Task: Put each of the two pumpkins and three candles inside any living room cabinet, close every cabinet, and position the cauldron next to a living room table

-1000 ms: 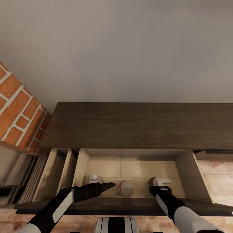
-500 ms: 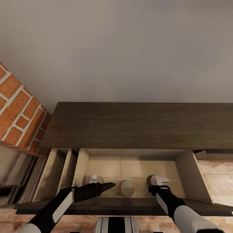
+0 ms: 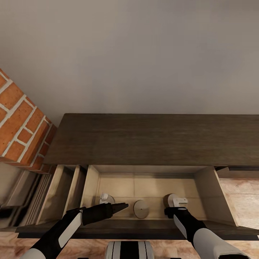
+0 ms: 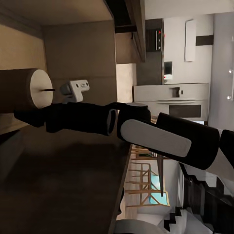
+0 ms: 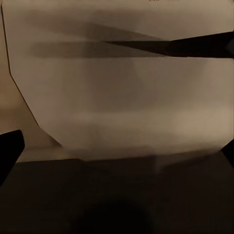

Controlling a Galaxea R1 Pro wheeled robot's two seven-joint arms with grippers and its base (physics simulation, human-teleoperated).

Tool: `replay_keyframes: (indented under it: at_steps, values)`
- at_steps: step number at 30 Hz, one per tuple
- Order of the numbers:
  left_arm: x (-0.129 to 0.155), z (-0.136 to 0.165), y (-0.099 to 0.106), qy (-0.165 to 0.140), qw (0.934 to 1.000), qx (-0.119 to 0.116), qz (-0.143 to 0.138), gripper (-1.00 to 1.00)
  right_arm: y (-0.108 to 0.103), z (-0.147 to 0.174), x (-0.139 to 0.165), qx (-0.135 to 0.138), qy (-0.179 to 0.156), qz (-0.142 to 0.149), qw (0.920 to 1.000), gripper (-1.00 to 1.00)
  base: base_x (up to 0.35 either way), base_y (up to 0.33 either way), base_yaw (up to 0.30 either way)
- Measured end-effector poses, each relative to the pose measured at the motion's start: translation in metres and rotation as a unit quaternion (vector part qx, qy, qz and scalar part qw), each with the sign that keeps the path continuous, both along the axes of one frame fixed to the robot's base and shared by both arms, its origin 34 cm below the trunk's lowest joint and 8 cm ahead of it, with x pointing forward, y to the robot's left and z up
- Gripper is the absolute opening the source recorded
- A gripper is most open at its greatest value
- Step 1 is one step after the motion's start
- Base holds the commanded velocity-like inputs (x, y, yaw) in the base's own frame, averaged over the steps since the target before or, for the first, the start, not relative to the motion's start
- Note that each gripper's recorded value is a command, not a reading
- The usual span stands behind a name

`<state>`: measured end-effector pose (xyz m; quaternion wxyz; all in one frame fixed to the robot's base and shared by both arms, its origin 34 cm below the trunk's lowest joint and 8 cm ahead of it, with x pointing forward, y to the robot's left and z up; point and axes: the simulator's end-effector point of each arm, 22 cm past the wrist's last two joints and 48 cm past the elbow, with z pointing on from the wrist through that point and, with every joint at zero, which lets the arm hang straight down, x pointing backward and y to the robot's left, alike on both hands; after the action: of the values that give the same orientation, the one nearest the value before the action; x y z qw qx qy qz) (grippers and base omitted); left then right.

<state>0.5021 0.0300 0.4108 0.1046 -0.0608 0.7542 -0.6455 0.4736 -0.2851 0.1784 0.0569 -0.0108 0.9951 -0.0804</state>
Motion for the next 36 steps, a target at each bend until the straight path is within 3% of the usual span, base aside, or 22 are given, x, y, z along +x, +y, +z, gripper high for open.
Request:
replay_keyframes:
  at_steps: [18,36]
  values:
    - [-0.001,-0.002,0.001,0.001,1.0,0.002,0.001,1.0,0.002,0.001,0.005,0.001,-0.007,0.0,1.0,1.0,0.0,0.0,0.0]
    - [0.005,0.024,0.001,0.002,1.0,0.002,0.0,1.0,0.003,0.026,0.01,0.0,-0.007,0.001,1.0,1.0,0.0,0.0,0.0]
